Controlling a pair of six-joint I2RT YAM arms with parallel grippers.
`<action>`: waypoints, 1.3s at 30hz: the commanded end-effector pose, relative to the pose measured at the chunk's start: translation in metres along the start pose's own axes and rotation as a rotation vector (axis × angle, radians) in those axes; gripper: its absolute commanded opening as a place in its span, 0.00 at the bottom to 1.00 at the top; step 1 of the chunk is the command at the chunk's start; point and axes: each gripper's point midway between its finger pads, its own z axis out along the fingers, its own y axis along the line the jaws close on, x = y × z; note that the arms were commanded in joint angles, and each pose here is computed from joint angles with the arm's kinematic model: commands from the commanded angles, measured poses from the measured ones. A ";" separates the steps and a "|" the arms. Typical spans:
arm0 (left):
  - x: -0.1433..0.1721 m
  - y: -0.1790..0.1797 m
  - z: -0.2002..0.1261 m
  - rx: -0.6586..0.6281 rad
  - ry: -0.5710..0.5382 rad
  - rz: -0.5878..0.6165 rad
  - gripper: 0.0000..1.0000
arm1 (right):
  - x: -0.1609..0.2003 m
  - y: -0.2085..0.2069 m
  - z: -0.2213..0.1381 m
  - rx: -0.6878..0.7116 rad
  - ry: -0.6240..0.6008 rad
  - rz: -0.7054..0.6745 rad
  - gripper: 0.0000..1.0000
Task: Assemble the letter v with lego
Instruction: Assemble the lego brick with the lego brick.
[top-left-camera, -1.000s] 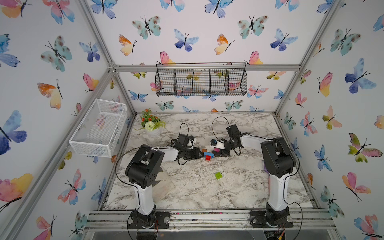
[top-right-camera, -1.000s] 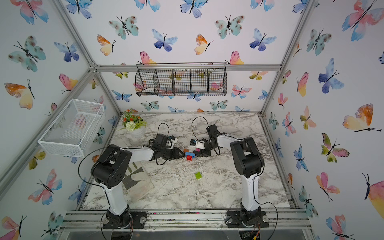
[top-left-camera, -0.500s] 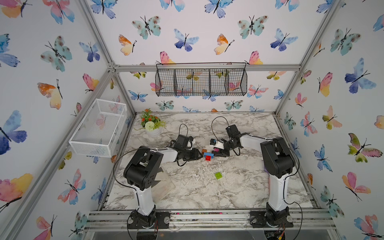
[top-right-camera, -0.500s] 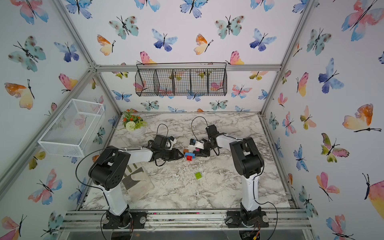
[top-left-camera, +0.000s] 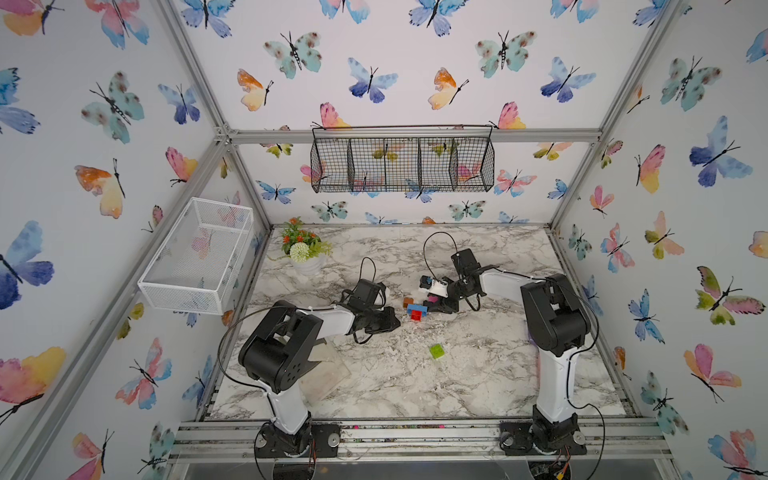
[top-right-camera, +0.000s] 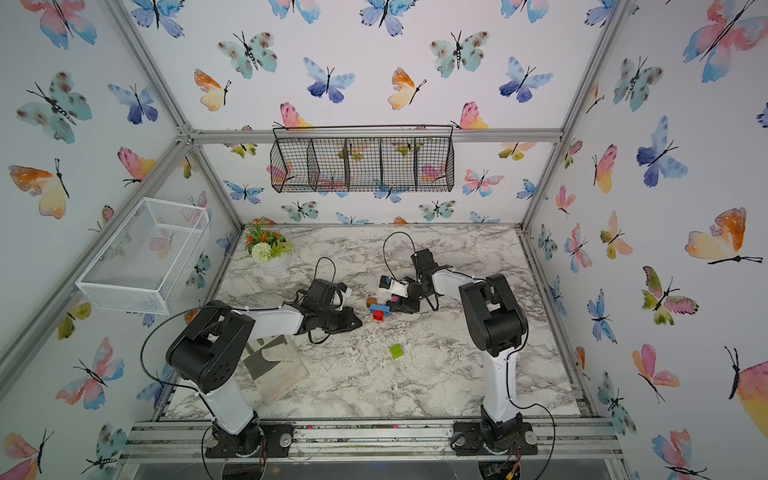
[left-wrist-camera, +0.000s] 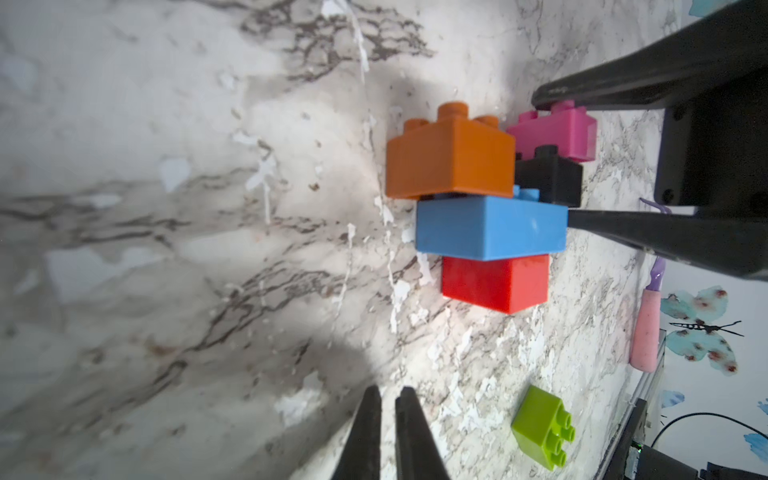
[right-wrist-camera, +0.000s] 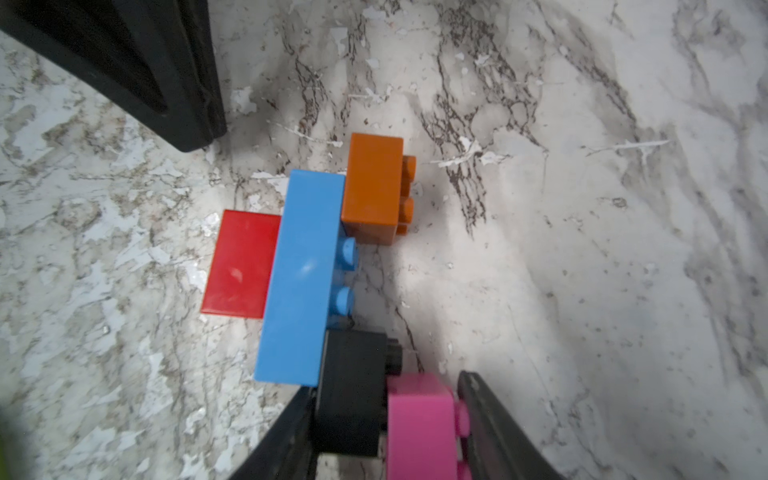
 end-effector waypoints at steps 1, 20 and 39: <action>-0.011 -0.002 0.005 -0.030 -0.031 -0.011 0.09 | 0.002 0.001 0.004 -0.016 0.016 0.026 0.53; -0.016 -0.013 0.021 -0.015 -0.045 -0.015 0.07 | 0.005 0.002 0.008 -0.040 0.027 0.049 0.51; -0.014 -0.012 0.023 -0.014 -0.034 -0.009 0.07 | 0.009 0.007 0.011 -0.080 0.040 0.061 0.43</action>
